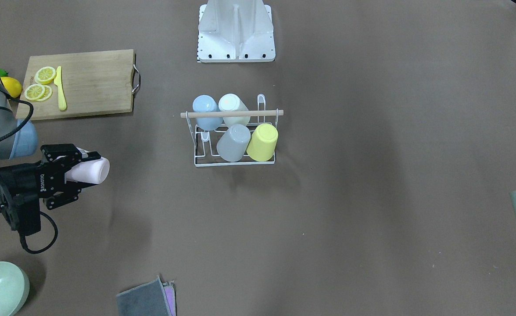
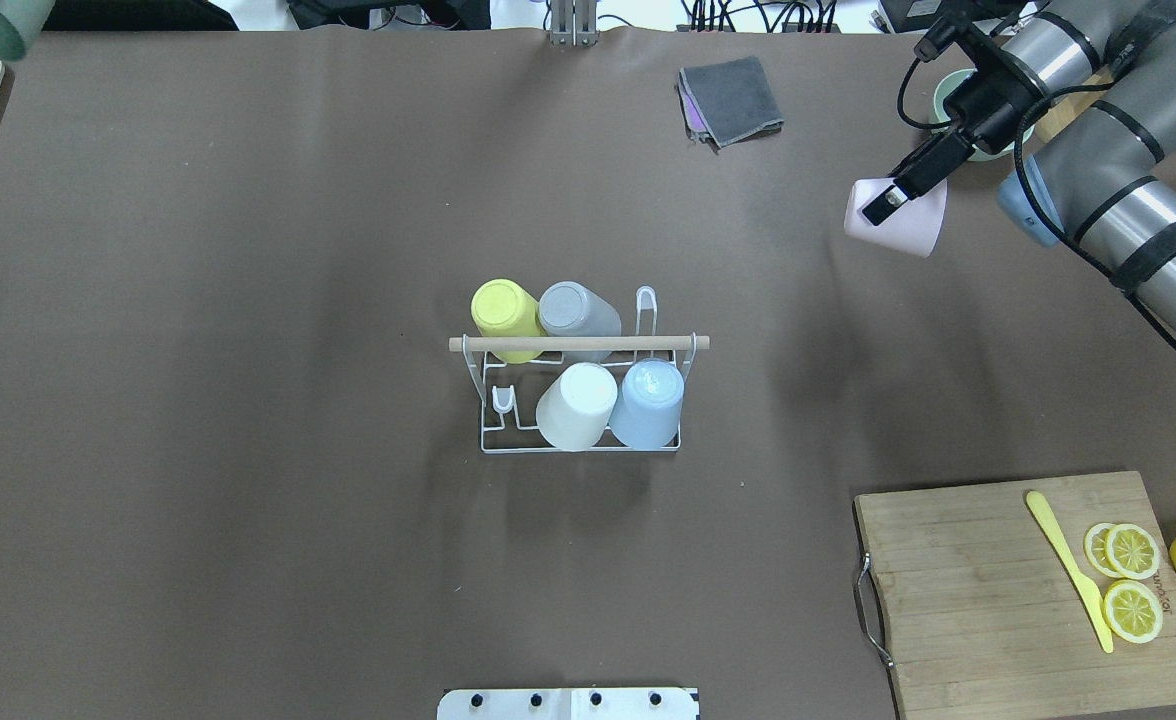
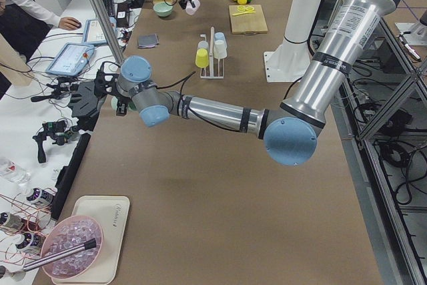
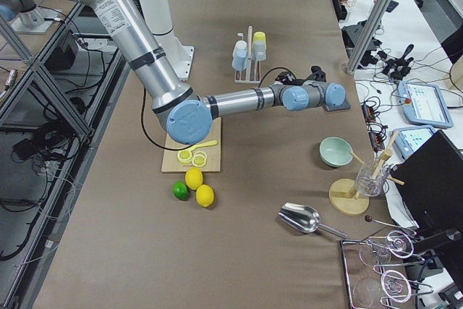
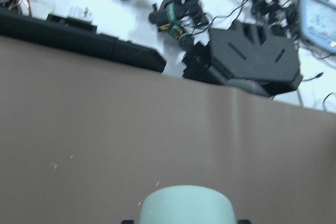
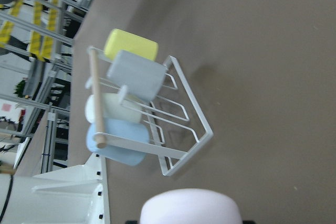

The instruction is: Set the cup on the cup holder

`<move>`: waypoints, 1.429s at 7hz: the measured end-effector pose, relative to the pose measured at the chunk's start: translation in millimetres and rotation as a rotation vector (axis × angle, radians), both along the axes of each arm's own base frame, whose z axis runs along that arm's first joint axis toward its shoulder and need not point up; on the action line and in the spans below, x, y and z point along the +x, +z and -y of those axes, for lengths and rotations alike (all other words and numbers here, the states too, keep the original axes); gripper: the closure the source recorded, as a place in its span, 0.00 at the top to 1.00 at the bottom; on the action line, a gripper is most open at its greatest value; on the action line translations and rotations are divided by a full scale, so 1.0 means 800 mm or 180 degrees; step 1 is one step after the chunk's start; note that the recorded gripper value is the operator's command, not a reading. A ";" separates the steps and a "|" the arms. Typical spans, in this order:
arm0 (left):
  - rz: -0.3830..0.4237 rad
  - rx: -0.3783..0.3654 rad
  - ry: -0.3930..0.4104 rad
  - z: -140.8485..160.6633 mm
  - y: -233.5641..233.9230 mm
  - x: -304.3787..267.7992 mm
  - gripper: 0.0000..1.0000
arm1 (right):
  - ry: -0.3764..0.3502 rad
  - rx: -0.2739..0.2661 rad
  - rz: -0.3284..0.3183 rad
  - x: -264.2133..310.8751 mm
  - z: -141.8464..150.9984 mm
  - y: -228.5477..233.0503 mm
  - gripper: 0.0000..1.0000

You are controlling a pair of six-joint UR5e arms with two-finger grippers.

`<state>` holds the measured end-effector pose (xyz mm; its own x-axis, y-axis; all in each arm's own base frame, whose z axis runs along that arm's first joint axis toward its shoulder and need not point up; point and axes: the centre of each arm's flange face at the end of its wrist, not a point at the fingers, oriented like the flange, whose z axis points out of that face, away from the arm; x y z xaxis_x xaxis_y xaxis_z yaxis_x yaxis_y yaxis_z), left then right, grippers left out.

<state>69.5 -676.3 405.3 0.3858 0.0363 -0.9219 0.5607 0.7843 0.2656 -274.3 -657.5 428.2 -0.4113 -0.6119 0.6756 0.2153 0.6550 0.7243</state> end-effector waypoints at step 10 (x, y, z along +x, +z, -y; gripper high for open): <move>-0.1060 0.2286 -0.1488 -0.325 -0.237 0.400 0.00 | 0.1176 0.1974 0.3054 0.047 -0.020 0.026 0.29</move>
